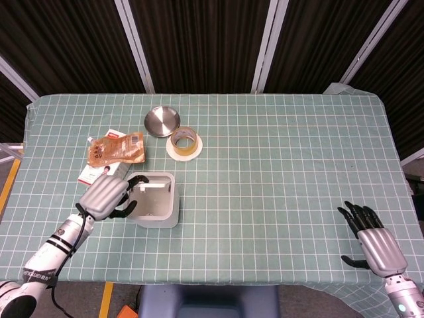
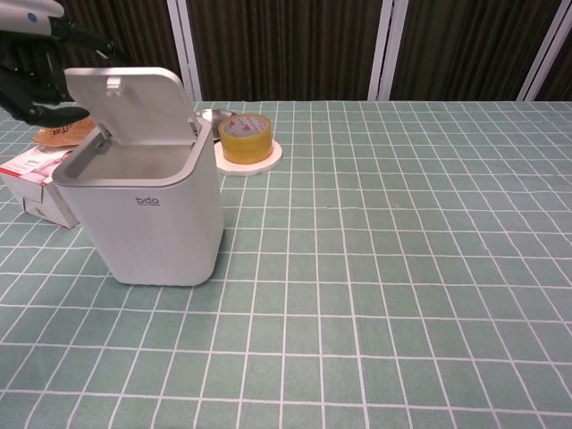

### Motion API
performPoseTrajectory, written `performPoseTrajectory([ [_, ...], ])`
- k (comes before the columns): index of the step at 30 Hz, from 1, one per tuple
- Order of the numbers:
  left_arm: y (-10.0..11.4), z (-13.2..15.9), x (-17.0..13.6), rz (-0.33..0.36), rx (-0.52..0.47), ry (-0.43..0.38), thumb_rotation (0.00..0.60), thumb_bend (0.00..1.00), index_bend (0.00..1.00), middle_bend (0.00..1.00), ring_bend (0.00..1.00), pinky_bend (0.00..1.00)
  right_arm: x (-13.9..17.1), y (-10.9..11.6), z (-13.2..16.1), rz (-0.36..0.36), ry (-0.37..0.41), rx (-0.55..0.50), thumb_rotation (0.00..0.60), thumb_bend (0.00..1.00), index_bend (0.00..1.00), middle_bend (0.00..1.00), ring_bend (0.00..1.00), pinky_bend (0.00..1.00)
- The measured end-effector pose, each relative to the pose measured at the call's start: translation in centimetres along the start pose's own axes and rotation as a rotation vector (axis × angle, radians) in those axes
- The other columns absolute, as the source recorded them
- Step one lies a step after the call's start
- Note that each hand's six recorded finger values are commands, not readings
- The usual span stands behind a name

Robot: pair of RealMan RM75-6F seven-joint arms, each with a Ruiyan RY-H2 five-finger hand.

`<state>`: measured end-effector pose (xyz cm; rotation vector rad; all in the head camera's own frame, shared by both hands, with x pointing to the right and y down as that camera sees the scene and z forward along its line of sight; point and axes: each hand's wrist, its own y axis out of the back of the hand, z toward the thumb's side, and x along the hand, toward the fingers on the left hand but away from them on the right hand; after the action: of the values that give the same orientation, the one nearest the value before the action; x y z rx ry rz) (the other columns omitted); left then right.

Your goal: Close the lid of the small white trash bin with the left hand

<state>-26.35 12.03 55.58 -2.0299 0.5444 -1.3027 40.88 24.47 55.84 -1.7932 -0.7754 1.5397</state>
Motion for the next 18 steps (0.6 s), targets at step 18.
performPoseTrajectory([
  [18,-4.0,-0.5,-1.9,-0.148,0.085,0.0,0.6,0.48,0.19,1.0,1.0,1.0,0.4,0.1,0.4,0.006,0.01,-0.019,0.6,0.12,0.0,0.0,0.0,0.0],
])
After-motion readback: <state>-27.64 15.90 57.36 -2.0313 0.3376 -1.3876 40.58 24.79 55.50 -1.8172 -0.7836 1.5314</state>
